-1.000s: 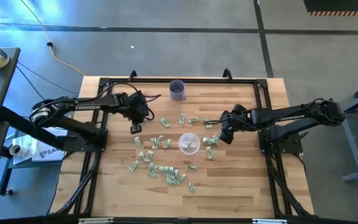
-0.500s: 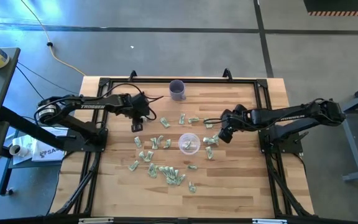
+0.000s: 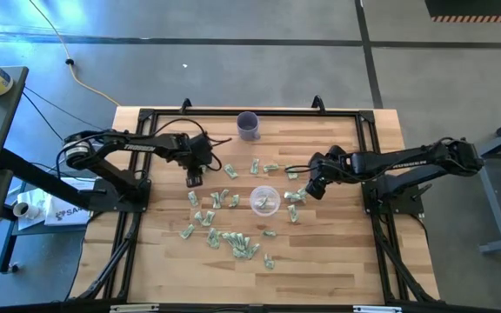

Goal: Pick and place Stevia / Truvia into bins
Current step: Put the stevia packet into the transparent container

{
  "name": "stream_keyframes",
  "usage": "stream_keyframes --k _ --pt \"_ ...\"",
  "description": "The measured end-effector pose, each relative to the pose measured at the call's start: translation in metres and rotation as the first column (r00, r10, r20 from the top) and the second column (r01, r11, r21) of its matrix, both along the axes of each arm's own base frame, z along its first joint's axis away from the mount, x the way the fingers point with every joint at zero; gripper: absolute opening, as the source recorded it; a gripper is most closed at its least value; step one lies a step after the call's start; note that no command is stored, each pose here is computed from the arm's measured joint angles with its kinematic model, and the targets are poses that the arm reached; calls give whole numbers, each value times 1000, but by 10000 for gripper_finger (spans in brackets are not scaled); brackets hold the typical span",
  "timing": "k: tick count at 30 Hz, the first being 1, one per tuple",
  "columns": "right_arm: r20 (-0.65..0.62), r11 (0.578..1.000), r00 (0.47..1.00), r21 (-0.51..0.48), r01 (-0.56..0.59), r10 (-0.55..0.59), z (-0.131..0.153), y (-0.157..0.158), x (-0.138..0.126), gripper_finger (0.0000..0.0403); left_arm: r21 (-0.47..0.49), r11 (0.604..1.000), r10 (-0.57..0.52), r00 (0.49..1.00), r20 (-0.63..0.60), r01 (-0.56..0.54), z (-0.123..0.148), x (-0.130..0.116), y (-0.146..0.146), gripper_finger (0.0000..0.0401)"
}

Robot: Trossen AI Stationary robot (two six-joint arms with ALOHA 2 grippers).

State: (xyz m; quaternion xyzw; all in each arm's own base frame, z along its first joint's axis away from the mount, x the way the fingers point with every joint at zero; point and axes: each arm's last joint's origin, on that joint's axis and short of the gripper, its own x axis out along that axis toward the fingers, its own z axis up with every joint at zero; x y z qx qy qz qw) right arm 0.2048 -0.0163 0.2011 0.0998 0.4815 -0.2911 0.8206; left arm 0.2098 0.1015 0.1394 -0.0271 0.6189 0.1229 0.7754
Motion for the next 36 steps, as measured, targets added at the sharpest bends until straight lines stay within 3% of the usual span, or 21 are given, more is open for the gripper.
stream_keyframes --k 9,15,18,22,26,31,33,36 --pt "0 1000 1000 8 -3 3 0 0 0 261 -40 994 96 992 -77 -99 3 -11 -4 22" --pt "18 998 999 39 40 -41 0 1 0 261 -116 973 188 977 -96 -199 32 -19 -11 41" --pt "24 996 998 61 58 -60 -1 3 0 261 -129 973 193 981 -9 -192 58 -20 -22 32" --pt "31 992 999 125 30 -34 -1 11 0 261 -239 961 194 953 232 -137 97 -15 -37 22" --pt "43 987 999 161 -19 12 -1 30 0 261 -298 952 198 875 441 -66 123 6 -52 22" --pt "71 982 996 180 -64 52 -1 58 -5 261 -294 951 123 757 641 95 136 59 -77 22" --pt "87 979 995 193 -67 51 -1 69 -7 261 -272 955 95 745 660 119 136 81 -85 22" --pt "109 977 993 201 -66 44 -1 83 -11 261 -247 961 57 793 607 121 120 110 -92 24"
